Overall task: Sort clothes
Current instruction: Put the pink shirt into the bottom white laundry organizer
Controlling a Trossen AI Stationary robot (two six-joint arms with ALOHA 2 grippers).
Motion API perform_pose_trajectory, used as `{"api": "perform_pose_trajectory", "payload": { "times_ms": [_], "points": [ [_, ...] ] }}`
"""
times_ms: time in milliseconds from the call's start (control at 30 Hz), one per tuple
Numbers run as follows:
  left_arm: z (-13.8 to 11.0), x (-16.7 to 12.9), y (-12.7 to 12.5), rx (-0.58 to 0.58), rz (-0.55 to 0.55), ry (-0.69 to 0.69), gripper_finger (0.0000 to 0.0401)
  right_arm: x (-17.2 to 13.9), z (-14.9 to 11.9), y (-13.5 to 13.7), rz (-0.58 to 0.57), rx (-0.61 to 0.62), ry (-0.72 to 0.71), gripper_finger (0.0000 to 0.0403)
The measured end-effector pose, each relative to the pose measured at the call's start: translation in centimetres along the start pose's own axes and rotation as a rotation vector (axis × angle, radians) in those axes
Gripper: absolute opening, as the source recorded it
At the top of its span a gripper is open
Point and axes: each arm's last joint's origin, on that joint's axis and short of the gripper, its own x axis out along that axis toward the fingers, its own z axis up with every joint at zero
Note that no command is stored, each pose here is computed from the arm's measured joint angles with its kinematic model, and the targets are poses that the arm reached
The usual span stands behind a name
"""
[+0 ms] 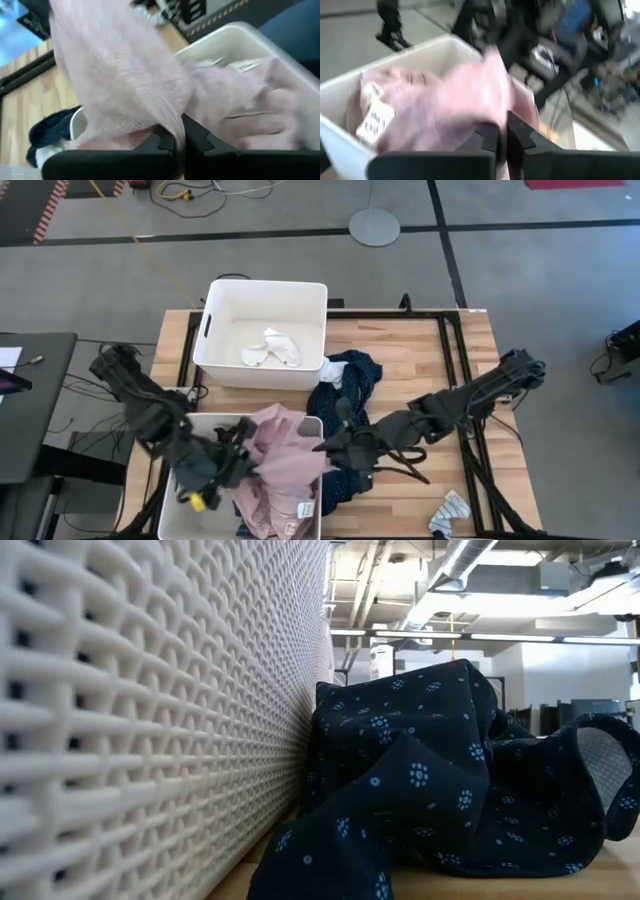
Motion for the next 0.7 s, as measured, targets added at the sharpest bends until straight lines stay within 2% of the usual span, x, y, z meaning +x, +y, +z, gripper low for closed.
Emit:
{"api": "perform_pose_trajectory", "payload": {
  "times_ms": [200,267,400,533,700],
  "points": [
    [0.0,-2.2,-3.2,-0.058,-0.115,-0.005,0.0001,-3.5,-0.3,0.9,0.005,0.074,0.191,0.0111],
    [-0.3,-2.6,-4.0,-0.110,-0.163,0.018,0.0001,-4.9,-0.8,1.4,0.029,0.139,0.273,0.0141],
    [-1.6,-2.1,-5.5,-0.197,-0.182,0.112,0.0001,-7.2,-2.0,2.3,0.054,0.297,0.464,0.0190],
    [-3.4,-0.6,-6.3,-0.236,-0.165,0.201,0.0001,-8.5,-2.6,3.8,0.065,0.387,0.589,0.0211],
    [-6.1,3.0,-6.3,-0.275,-0.169,0.299,0.0001,-9.4,-2.7,5.4,0.074,0.444,0.647,0.0208]
  ]
}}
